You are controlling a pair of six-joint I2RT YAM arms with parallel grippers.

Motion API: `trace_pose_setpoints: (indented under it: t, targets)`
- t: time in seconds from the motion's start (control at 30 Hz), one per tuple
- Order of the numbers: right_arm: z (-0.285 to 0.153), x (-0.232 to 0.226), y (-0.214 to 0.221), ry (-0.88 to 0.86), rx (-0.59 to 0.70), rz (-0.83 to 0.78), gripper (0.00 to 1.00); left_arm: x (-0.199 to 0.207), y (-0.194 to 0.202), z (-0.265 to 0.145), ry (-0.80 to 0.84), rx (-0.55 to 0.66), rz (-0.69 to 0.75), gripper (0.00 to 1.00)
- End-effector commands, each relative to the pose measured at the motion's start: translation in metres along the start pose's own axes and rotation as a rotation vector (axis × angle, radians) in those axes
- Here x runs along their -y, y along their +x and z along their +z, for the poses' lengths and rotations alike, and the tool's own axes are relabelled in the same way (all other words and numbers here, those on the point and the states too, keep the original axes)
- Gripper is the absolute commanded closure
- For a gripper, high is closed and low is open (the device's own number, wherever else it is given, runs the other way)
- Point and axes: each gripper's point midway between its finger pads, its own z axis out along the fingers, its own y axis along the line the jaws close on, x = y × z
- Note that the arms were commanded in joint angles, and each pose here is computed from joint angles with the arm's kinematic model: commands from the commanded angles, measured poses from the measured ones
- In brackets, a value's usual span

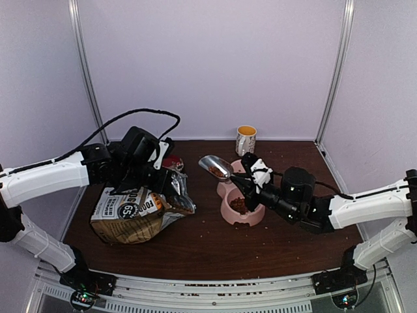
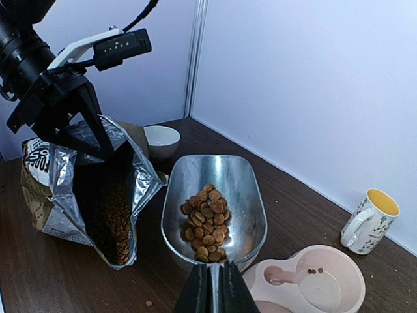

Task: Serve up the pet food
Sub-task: Place the pet food in the pet food bowl.

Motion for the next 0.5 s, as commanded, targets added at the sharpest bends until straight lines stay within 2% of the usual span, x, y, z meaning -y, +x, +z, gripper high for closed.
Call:
trace_pose_setpoints:
  t: [0.0, 0.27, 0.47]
  targets:
    - [-0.014, 0.019, -0.029, 0.059, -0.002, 0.004, 1.0, 0.019, -0.062, -0.021, 0.083, 0.237, 0.001, 1.0]
    - [-0.05, 0.042, -0.037, 0.112, -0.082, 0.003, 1.0, 0.02, -0.066, -0.019, 0.077, 0.247, 0.024, 1.0]
    - [-0.069, 0.06, -0.041, 0.158, -0.088, 0.027, 1.0, 0.018, -0.056, -0.016, 0.073, 0.221, 0.028, 1.0]
